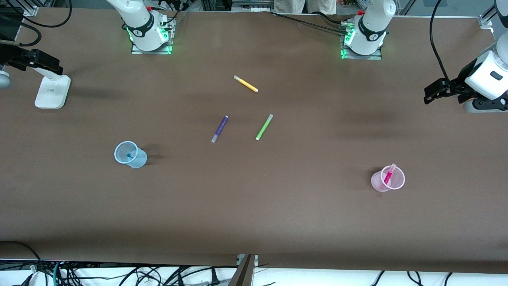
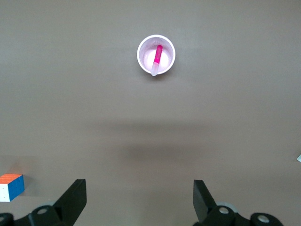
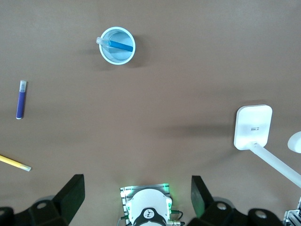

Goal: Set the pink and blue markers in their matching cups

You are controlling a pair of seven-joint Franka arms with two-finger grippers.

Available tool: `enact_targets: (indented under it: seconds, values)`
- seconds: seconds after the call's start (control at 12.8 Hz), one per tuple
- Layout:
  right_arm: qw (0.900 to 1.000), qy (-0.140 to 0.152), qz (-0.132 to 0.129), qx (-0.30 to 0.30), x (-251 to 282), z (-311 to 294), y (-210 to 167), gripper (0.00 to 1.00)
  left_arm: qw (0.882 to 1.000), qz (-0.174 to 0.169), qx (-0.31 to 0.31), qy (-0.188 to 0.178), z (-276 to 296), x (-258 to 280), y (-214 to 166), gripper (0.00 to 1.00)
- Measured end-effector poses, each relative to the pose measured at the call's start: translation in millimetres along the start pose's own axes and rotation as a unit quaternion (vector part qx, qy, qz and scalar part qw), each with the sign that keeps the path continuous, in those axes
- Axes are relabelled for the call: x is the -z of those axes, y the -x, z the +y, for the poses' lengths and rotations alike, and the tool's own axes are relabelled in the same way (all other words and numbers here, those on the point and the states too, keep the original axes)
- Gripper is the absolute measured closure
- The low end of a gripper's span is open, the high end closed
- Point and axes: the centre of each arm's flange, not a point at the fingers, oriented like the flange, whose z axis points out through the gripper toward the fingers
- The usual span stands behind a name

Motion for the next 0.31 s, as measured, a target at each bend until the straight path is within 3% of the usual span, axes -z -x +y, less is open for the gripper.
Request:
enact_targets:
  seconds: [0.31]
  values:
    - [1.0,0.0,0.001,0.0,0.0,0.1,-0.3,0.0,1.0,0.014,-0.001,0.002,1.0,14.5,-2.3,0.0]
